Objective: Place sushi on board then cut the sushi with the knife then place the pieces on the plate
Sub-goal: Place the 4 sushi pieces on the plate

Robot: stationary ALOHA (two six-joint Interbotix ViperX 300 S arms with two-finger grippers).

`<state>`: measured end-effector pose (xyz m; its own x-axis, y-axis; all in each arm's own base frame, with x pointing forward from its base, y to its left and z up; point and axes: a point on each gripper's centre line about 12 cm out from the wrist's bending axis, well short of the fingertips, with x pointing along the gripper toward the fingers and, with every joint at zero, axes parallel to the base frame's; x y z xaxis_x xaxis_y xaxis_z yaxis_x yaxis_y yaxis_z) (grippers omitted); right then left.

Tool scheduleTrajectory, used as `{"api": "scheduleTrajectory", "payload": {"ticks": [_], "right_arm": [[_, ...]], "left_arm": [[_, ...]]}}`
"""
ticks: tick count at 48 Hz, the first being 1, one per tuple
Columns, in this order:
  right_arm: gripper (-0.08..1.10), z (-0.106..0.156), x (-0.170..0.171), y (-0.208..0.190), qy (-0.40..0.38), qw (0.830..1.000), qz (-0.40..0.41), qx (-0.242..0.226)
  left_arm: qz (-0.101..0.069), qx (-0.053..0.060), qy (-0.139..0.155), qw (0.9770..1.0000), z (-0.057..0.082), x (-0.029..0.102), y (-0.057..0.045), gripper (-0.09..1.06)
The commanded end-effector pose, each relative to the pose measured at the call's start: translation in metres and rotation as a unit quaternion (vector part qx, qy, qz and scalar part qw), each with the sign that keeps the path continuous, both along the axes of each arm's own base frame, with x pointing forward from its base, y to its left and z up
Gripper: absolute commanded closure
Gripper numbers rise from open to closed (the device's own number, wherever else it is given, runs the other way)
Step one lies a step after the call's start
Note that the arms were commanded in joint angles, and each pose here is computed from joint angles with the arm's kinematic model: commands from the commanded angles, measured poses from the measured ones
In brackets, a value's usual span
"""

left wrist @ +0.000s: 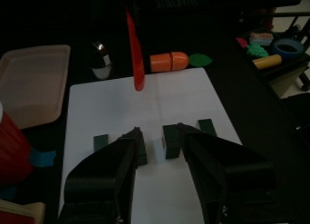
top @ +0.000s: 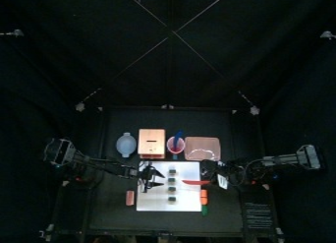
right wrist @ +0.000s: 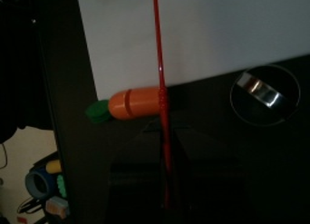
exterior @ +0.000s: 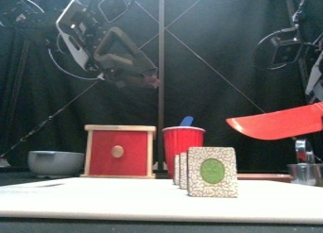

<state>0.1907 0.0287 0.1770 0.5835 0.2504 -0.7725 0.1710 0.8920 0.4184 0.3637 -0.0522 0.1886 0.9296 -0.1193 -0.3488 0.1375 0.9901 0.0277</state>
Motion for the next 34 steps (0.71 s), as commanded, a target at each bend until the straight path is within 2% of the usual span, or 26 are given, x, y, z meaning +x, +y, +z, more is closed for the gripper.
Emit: {"api": "scheduleTrajectory", "payload": {"ticks": [1,9,22,27,34], "right_arm": [[0.68,0.0,-0.004,-0.003,0.01,1.0,-0.009,0.008],[0.61,-0.007,-0.011,-0.012,0.025,0.999,-0.034,0.015],[0.35,-0.005,-0.015,-0.017,0.028,0.999,-0.042,0.014],[0.31,-0.001,-0.016,-0.016,0.024,0.999,-0.039,0.015],[0.31,0.009,-0.013,-0.019,0.004,0.999,-0.036,0.002]], "left_arm": [[0.001,-0.002,-0.015,0.9999,0.008,0.003,0.001,0.21],[0.003,-0.001,-0.011,0.9999,0.005,0.004,0.001,0.21],[0.002,0.0,-0.007,1.0,0.002,0.003,0.001,0.21],[0.003,-0.001,-0.006,1.0,0.002,0.003,0.002,0.21],[0.01,-0.001,-0.003,0.9999,-0.001,0.002,0.007,0.21]]}}
